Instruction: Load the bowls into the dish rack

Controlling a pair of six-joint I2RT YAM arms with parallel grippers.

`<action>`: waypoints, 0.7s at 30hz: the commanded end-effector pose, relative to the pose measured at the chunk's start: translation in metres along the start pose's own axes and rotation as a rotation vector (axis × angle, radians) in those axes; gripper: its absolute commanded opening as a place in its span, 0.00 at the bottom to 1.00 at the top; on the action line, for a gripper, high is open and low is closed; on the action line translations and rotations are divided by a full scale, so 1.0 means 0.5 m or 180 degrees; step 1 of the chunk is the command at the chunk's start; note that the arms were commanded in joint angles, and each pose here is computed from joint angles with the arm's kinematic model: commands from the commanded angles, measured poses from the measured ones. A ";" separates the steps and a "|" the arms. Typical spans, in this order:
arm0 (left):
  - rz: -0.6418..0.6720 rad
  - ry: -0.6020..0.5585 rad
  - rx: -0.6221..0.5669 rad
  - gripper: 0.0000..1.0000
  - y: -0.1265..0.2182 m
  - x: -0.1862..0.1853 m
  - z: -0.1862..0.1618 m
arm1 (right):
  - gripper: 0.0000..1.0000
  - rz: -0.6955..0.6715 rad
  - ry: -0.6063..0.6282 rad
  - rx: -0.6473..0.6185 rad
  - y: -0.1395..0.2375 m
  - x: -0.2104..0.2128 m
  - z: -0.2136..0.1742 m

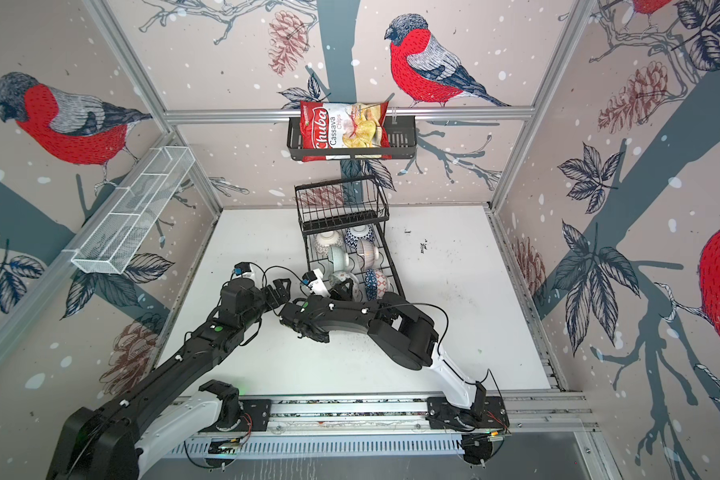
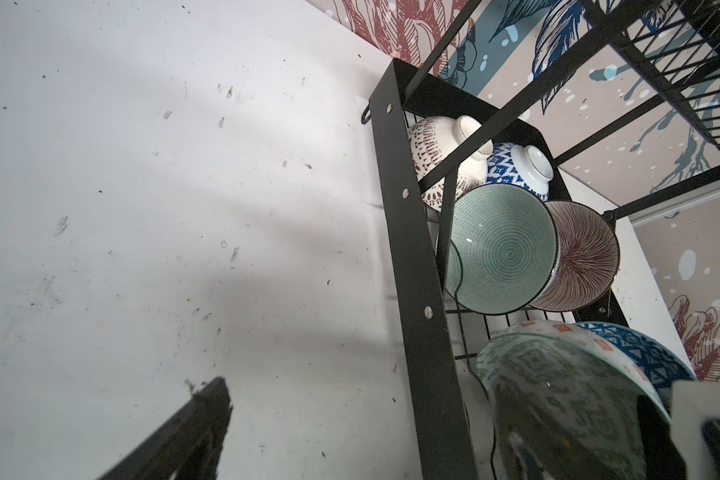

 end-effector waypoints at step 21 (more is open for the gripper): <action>0.0008 -0.0025 -0.0048 0.96 0.000 0.004 0.000 | 0.39 0.0959 -0.0150 0.0458 0.027 0.073 -0.010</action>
Point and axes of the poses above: each gripper's point midway between its finger pads, its own y axis back along the fingers, its own x axis along the line the jaws close on, z = x × y, the point moved 5 cm from there along y, back along the fingers, and after that the axes turned 8 degrees about -y, right-handed, at the moved point
